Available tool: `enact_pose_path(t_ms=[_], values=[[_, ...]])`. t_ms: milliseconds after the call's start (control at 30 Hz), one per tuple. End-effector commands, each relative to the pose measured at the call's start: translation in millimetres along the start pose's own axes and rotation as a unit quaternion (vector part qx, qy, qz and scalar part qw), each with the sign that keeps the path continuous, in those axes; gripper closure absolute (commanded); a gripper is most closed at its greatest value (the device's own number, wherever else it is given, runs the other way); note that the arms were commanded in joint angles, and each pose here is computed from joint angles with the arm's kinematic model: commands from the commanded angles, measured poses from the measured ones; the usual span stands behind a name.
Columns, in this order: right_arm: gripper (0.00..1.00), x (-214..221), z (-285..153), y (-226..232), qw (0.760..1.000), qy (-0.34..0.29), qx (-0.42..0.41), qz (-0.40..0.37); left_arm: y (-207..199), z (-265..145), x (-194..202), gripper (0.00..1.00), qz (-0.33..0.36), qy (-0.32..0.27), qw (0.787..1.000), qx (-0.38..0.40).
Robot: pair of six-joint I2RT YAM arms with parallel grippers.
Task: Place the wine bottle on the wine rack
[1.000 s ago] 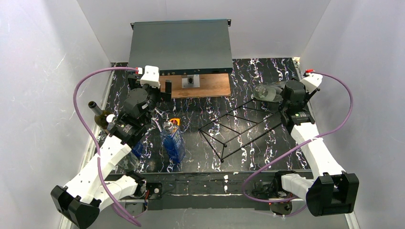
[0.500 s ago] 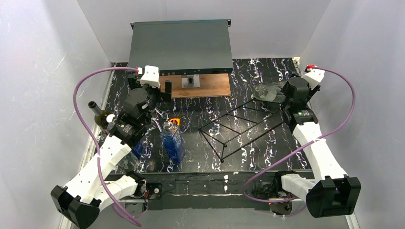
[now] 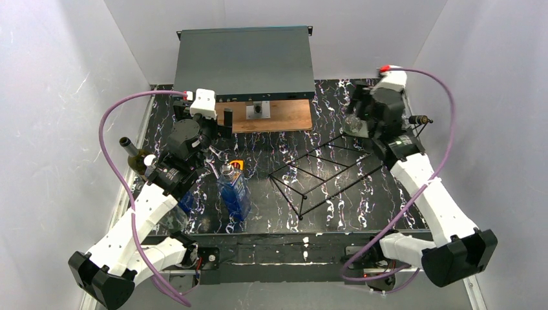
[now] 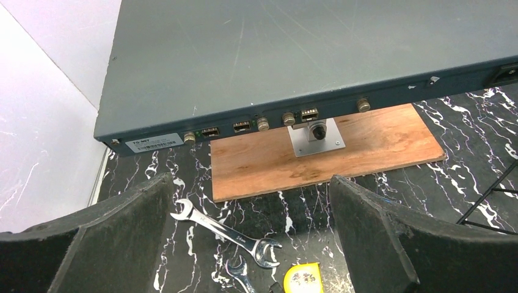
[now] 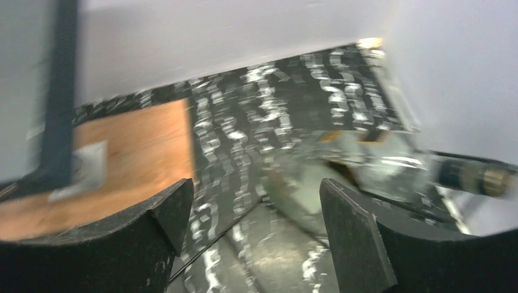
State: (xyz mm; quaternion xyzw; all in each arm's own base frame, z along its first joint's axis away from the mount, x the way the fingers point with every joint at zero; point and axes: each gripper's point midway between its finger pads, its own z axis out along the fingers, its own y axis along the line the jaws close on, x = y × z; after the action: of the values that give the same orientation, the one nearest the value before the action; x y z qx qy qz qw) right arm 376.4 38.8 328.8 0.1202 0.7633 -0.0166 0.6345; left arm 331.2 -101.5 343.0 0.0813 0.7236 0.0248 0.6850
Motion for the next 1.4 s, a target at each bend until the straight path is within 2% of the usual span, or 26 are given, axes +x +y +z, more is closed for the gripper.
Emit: enact_pose_path(t_ms=[0,200,333,533,600,800,900,1000,1233,1367], values=[[0.14,2.4,-25.7,93.5,0.985,0.009,-0.158,-0.062,6.4,-6.9,-26.4,0.02,-0.02,-0.03,0.999,-0.005],[0.12,35.3,-75.8,195.9,0.926,0.063,-0.365,-0.068,7.4,-7.1,-26.3,0.02,-0.019,-0.031,0.999,-0.007],[0.12,37.3,-132.9,256.2,0.859,0.076,-0.504,-0.039,7.3,-6.9,-26.7,0.02,-0.02,-0.031,0.999,-0.007],[0.09,38.0,-218.9,313.7,0.779,0.068,-0.621,-0.043,6.5,-5.9,-25.3,0.02,-0.018,-0.029,0.999,-0.006],[0.07,36.6,-243.0,324.6,0.762,0.061,-0.642,-0.047,5.8,-5.0,-24.4,0.02,-0.018,-0.027,0.999,-0.005],[0.02,41.5,-280.9,344.7,0.751,0.055,-0.655,-0.062,4.1,-3.6,-22.4,0.02,-0.017,-0.024,1.0,-0.003],[0.02,58.8,-277.5,351.4,0.775,0.063,-0.621,-0.098,4.1,-3.7,-22.9,0.02,-0.017,-0.024,1.0,-0.003],[0.03,70.0,-278.3,355.9,0.789,0.06,-0.596,-0.135,4.8,-4.0,-23.0,0.02,-0.017,-0.025,1.0,-0.004],[0.14,95.5,-287.1,362.7,0.799,0.056,-0.561,-0.208,5.8,-4.6,-23.4,0.02,-0.016,-0.026,1.0,-0.006],[0.2,97.8,-287.6,362.6,0.8,0.056,-0.561,-0.205,5.7,-4.6,-23.5,0.02,-0.017,-0.026,1.0,-0.006]])
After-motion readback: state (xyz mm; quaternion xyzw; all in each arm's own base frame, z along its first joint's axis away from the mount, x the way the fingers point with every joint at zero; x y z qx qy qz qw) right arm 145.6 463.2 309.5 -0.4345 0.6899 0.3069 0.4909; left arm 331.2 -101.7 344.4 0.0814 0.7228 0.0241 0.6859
